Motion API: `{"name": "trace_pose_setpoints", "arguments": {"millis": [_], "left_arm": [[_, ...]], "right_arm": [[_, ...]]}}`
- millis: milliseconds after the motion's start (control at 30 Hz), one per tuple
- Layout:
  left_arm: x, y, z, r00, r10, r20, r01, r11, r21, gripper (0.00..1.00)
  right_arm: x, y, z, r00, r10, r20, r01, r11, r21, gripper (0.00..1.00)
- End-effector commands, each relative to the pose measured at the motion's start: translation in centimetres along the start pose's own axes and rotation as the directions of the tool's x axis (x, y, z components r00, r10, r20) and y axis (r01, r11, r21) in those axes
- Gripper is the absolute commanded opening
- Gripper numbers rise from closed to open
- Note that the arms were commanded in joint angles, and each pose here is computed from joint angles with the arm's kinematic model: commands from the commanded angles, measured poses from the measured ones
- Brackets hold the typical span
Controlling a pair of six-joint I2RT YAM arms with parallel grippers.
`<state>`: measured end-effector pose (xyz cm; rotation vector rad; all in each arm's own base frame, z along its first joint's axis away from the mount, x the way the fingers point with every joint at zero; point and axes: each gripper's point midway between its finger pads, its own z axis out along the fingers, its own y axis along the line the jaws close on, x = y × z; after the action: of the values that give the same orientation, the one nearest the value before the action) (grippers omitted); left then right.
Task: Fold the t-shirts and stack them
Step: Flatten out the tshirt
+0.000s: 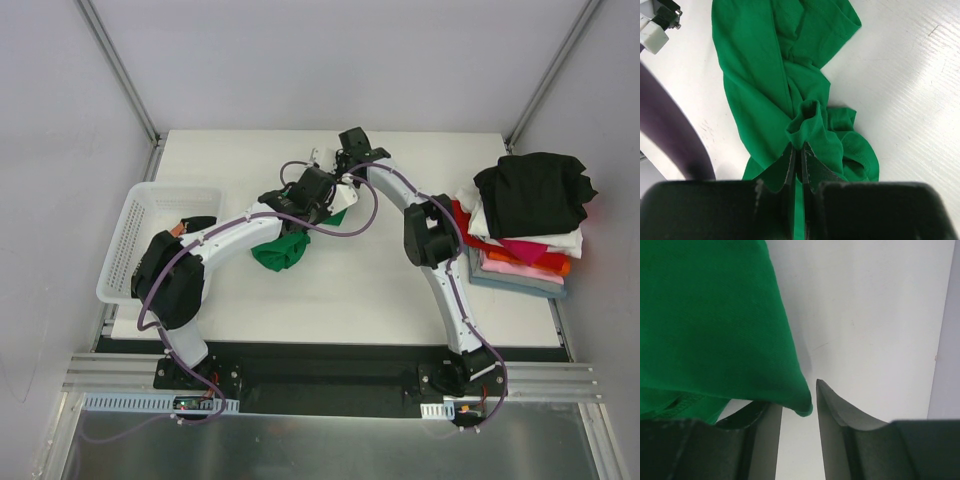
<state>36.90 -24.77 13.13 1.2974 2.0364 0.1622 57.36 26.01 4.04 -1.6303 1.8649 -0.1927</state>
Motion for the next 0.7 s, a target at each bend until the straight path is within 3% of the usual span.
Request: {"name": "trace_pose_setpoints", "arguments": {"millis": [0, 167, 200, 533, 667], "left_arm": [[-0.4, 0.8, -0.5, 1.0, 0.0, 0.017, 0.001, 0.999, -0.041, 0.0], [-0.5, 1.8, -0.6, 1.0, -0.002, 0.023, 0.004, 0.996, -0.09, 0.0], [-0.6, 2.1, -0.7, 1.0, -0.005, 0.03, 0.008, 0.995, -0.102, 0.0], [-1.3, 4.4, -2.3, 0.998, -0.018, 0.063, 0.029, 0.984, -0.173, 0.0], [-1.5, 6.9, -3.3, 0.996, -0.04, 0.074, 0.057, 0.967, -0.248, 0.0]], "right_arm": [[-0.8, -0.2, -1.0, 0.999, -0.039, 0.01, 0.038, 0.999, 0.01, 0.34], [-0.1, -0.3, -2.1, 0.999, -0.033, -0.026, 0.034, 0.999, 0.023, 0.13], [0.5, 0.0, -2.1, 0.999, -0.028, -0.043, 0.029, 0.999, 0.018, 0.01], [1.9, -0.9, -5.8, 0.993, 0.023, -0.118, -0.011, 0.995, 0.101, 0.01], [3.9, -2.6, -8.3, 0.969, 0.054, -0.239, -0.002, 0.977, 0.213, 0.01]]}}
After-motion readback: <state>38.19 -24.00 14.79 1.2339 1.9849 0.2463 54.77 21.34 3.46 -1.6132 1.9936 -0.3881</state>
